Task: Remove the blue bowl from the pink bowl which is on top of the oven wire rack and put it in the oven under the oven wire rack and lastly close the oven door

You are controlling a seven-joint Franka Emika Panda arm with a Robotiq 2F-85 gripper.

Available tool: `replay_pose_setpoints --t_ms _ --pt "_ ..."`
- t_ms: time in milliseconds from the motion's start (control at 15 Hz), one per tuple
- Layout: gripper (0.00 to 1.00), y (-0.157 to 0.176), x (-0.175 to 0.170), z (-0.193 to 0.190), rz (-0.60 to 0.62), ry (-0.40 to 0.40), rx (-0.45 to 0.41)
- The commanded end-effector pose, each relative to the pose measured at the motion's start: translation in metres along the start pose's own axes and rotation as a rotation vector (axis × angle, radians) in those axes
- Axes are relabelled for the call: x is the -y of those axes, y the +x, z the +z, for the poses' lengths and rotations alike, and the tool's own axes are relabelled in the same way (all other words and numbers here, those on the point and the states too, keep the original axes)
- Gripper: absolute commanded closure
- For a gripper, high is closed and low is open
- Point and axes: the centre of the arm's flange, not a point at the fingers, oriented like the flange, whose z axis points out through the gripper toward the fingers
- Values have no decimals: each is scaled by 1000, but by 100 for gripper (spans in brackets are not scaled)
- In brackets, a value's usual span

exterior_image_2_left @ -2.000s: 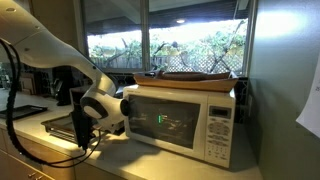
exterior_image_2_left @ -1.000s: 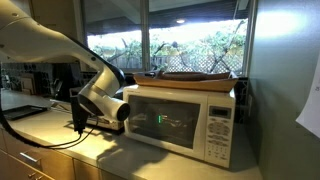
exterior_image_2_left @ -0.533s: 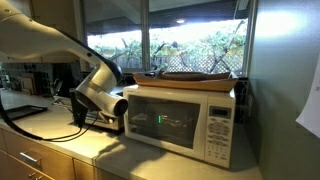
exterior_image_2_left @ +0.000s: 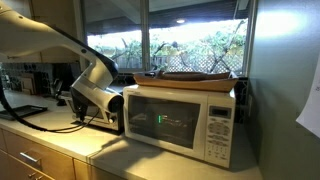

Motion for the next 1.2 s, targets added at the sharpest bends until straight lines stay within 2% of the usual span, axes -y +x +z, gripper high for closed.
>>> replay_pose_setpoints --t_ms 0,200,400,667,1133 --pt "0 -9 9 2 -35 6 -63" --pt "0 -13 22 -9 -52 -22 -79" --pt "0 -22 33 -20 -29 -140 -53" --pt "0 -25 36 -24 27 -279 -62" --pt "0 -11 27 4 93 -289 -116"
